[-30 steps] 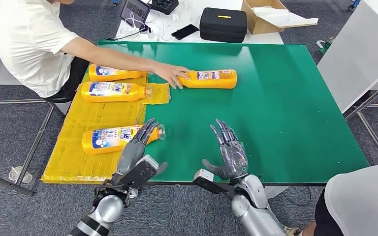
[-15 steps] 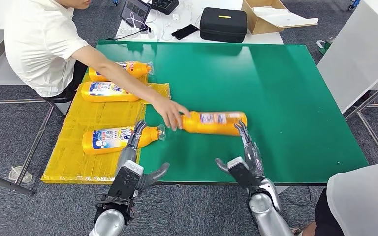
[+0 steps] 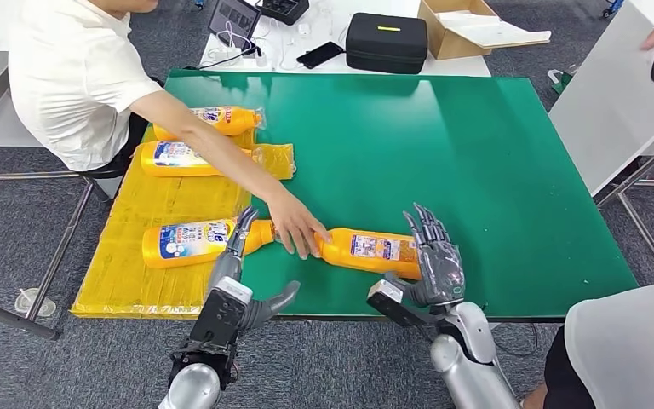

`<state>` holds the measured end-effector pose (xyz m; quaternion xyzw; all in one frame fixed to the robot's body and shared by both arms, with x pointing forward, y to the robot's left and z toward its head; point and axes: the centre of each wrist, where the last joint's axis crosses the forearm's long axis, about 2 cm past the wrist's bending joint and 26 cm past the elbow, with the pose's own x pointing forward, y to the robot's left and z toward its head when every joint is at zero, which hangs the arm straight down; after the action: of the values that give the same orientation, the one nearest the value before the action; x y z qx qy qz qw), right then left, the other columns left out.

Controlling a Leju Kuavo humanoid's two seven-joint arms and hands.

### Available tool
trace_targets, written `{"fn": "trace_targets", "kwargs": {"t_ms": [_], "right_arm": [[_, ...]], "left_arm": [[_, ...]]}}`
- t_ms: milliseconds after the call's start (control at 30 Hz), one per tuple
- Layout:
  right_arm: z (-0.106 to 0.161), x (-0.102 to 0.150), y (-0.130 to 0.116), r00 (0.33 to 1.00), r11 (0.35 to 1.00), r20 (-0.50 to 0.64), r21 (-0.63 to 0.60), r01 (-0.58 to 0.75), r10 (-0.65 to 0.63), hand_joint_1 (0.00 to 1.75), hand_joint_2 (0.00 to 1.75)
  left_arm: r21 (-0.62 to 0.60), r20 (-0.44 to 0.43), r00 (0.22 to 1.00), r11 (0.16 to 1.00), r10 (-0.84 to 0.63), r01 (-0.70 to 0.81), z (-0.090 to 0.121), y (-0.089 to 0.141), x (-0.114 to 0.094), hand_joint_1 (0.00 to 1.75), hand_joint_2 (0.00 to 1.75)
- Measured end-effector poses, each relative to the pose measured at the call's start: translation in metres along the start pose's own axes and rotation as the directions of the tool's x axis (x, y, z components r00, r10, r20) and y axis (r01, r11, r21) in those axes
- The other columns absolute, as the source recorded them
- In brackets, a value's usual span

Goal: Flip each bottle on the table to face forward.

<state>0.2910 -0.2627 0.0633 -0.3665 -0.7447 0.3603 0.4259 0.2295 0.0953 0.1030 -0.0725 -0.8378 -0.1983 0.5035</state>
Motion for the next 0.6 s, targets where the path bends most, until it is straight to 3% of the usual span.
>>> {"fn": "trace_targets", "kwargs": {"t_ms": [100,267,600], "right_arm": [[-0.015,-0.007,0.001,0.998,0.997,0.02,0.04,-0.065,0.064,0.0,1.75],[-0.032,-0.018,0.007,0.999,0.988,-0.006,0.149,-0.038,0.039,0.0,1.75],[-0.039,-0.024,0.02,0.998,0.961,-0.012,0.27,-0.054,0.06,0.0,1.75]], "left_arm": [[-0.011,0.014,1.0,1.0,0.009,-0.009,-0.007,-0.005,0.003,0.0,1.75],[-0.024,0.029,0.999,0.999,0.027,-0.027,-0.013,-0.01,0.004,0.0,1.75],[-0.042,0.043,0.998,0.998,0.041,-0.039,-0.019,-0.015,0.005,0.0,1.75]]}}
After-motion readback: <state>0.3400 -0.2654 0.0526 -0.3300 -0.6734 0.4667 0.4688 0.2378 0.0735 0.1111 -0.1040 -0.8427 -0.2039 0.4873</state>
